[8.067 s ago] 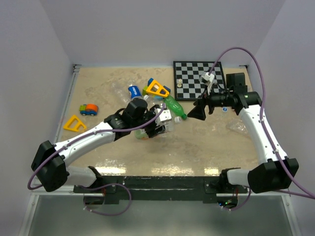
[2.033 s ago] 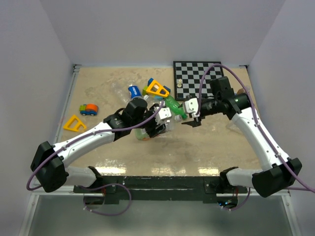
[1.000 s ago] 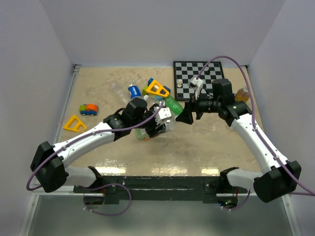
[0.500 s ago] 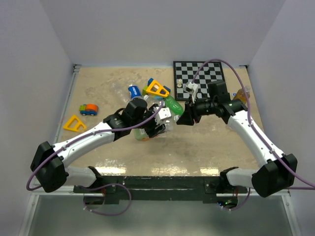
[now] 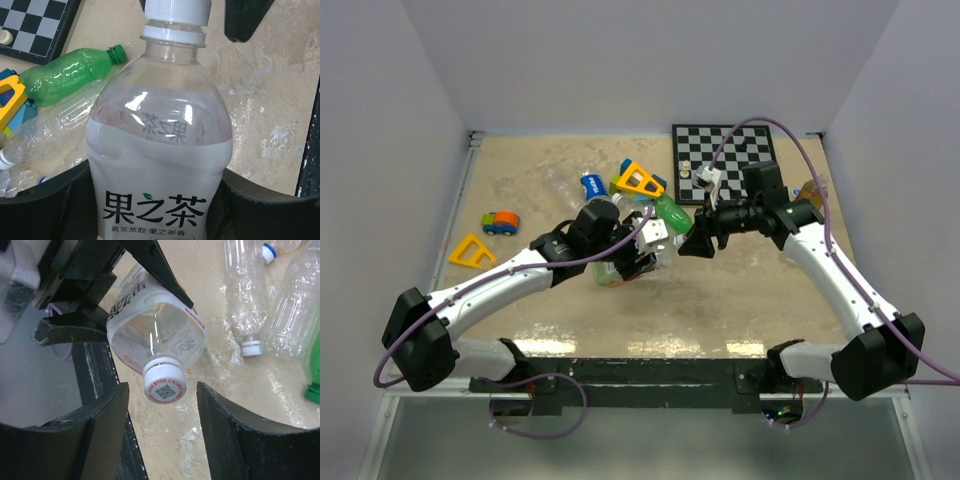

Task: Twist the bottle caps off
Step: Unscrew the bottle cap from the plastic bottle.

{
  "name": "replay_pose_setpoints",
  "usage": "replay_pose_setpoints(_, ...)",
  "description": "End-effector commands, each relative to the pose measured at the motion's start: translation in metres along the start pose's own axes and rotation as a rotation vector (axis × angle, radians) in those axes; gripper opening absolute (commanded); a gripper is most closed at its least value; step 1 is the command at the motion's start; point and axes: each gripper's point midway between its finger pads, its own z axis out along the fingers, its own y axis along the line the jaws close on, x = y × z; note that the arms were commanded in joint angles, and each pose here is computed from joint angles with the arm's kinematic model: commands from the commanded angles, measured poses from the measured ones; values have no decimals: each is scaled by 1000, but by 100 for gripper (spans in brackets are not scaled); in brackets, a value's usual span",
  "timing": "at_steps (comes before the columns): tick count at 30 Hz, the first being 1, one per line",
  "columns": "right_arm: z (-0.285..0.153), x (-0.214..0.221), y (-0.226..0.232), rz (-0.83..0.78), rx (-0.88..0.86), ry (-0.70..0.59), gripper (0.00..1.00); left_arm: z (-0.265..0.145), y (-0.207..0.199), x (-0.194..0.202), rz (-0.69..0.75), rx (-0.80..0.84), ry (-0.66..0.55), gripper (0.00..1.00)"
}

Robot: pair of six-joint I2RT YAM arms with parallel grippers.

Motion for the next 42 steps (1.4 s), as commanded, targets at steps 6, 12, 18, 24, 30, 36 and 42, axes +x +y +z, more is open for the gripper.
replay_pose_setpoints(6,-5,-26,6,-54,-27,-43,59,-8,4,-28,35,-10,-85,2)
replay_pose_setpoints(12,-4,-22,8,-45,-35,-38,51,-9,3,-28,34,-9,-87,2)
replay_pose_setpoints(18,-3,-21,9,-40,-53,-34,40,-8,4,-27,33,-10,-84,2)
replay_pose_setpoints(24,-1,-18,6,-34,-48,-24,46,-9,4,-28,34,-12,-86,1)
replay_pose_setpoints(30,0,-17,5,-31,-49,-19,45,-9,4,-28,33,-12,-85,1)
replay_pose_setpoints(36,-1,-14,11,-50,-78,-15,16,-9,3,-27,35,-10,-84,1)
replay_pose_setpoints(42,-8,10,17,-386,-215,87,0,-10,0,-27,42,11,-84,1)
